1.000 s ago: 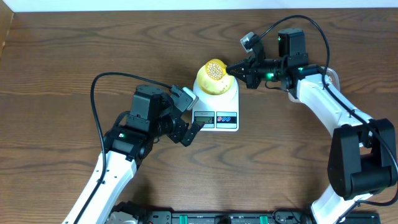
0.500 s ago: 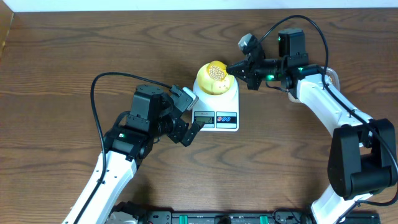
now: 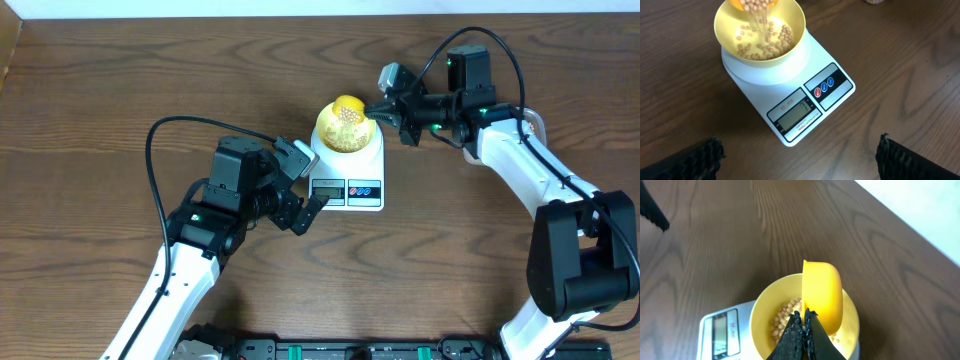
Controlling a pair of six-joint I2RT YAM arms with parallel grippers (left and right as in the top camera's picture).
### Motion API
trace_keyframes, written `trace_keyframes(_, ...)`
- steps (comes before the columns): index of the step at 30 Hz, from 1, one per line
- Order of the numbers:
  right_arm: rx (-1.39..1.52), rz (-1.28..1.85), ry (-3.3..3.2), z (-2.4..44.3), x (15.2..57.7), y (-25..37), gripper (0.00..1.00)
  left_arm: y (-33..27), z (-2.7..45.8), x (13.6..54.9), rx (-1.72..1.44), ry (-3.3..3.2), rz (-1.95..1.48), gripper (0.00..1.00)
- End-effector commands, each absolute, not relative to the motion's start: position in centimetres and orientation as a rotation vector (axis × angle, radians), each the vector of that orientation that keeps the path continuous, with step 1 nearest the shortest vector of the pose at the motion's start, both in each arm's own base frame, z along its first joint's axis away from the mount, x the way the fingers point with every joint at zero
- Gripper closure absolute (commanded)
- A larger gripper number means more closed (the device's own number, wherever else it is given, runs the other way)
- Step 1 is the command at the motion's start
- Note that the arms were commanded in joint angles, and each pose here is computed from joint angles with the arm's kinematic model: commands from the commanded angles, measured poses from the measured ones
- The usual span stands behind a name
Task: Scoop item into bowl and weigh 50g on scale
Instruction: 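Tilt the scoop to pour soybeans into the yellow bowl, then carry the empty yellow scoop right back to the soybean tub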
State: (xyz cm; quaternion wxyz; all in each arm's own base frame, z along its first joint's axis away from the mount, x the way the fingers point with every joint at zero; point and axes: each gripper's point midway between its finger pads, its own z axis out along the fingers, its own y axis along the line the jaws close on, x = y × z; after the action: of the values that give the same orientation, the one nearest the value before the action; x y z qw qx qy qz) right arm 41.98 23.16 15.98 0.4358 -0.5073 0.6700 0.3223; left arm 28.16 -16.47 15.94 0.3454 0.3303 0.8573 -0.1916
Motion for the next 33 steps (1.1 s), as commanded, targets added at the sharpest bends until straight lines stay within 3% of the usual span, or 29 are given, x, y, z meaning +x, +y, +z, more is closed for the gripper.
trace_keyframes(1, -1.374, 0.740, 1.556, 15.4, 41.7, 23.4, 0.99, -16.4, 15.1, 27.8, 0.883, 2.237, -0.506, 0.00)
trace_keyframes(17, -1.516, 0.614, 1.379, 15.4, 41.5, 23.7, 0.99, -16.4, 15.1, 27.8, 0.883, 2.237, -0.505, 0.00)
trace_keyframes(29, -1.515, 0.621, 1.376, 15.5, 41.4, 23.8, 0.99, -16.4, 15.1, 27.8, 0.883, 2.237, -0.506, 0.00)
trace_keyframes(33, -1.396, 0.709, 1.466, 16.5, 42.0, 24.0, 0.99, -16.4, 15.1, 27.8, 0.883, 2.237, -0.506, 0.00)
